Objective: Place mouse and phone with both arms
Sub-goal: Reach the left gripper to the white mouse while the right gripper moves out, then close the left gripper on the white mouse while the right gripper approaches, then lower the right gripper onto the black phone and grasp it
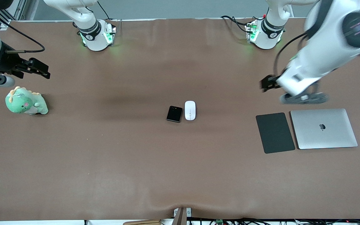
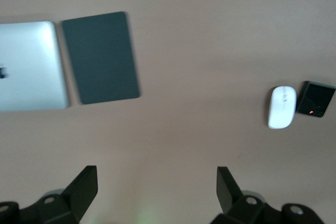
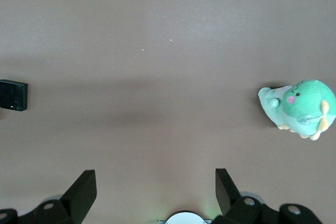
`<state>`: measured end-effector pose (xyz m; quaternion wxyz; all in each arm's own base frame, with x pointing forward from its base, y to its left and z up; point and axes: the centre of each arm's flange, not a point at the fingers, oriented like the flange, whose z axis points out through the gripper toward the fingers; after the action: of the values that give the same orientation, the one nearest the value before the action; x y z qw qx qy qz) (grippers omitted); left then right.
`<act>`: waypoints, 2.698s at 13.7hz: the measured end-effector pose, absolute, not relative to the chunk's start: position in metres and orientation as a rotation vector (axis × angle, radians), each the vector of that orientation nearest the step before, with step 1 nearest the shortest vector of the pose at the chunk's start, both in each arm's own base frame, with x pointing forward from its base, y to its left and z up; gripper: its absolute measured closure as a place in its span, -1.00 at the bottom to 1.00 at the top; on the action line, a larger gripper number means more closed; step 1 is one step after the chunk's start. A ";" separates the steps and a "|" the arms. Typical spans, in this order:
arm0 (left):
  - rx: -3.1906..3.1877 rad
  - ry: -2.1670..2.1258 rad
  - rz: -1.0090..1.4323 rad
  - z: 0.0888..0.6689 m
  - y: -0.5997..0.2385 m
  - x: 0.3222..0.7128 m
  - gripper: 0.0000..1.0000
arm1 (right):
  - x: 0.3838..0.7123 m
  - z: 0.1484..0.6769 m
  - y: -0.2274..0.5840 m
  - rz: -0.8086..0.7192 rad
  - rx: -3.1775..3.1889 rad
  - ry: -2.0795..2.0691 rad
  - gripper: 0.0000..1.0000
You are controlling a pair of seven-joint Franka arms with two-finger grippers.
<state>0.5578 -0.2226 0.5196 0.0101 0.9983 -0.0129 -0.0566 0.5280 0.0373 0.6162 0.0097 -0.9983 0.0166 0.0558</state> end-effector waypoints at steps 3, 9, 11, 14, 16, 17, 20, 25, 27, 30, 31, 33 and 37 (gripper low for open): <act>3.078 -0.007 -0.161 0.461 -0.279 0.557 -1.00 | 0.533 0.608 0.043 0.195 -3.091 0.087 -1.00; 3.011 0.055 -0.123 0.367 -0.379 0.530 -1.00 | 0.561 0.564 0.083 0.225 -3.011 0.098 -1.00; 2.992 0.046 -0.132 0.337 -0.396 0.527 -1.00 | 0.573 0.540 0.100 0.234 -3.007 0.076 -1.00; 2.979 0.072 -0.147 0.293 -0.420 0.517 -1.00 | 0.593 0.497 0.127 0.242 -2.966 0.056 -1.00; 2.992 0.100 -0.132 0.266 -0.436 0.508 -1.00 | 0.604 0.467 0.145 0.237 -2.957 0.039 -1.00; 2.997 0.110 -0.123 0.254 -0.443 0.503 -1.00 | 0.608 0.451 0.154 0.232 -2.957 0.028 -1.00; 3.007 0.111 -0.101 0.224 -0.459 0.491 -1.00 | 0.605 0.413 0.172 0.236 -2.963 0.011 -1.00; 3.036 0.095 -0.104 0.196 -0.471 0.481 -1.00 | 0.602 0.400 0.164 0.211 -2.967 0.037 -1.00; 3.039 0.086 -0.110 0.191 -0.477 0.477 -0.98 | 0.597 0.393 0.163 0.150 -2.967 0.047 -1.00; 3.053 0.067 -0.104 0.185 -0.478 0.475 -0.91 | 0.587 0.389 0.165 0.110 -2.967 0.015 -1.00; 3.060 0.055 -0.096 0.183 -0.477 0.475 -0.90 | 0.586 0.391 0.165 0.100 -2.965 -0.037 -1.00; 3.066 0.048 -0.089 0.182 -0.476 0.476 -0.84 | 0.586 0.392 0.163 0.084 -2.962 -0.115 -1.00; 3.069 0.050 -0.087 0.181 -0.474 0.477 -0.69 | 0.589 0.394 0.166 0.013 -2.949 -0.256 -1.00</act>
<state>0.4773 -0.4745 0.1814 0.0356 0.9988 0.0164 -0.0283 0.5885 0.1656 0.3941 0.0906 -0.9922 -0.0860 0.0044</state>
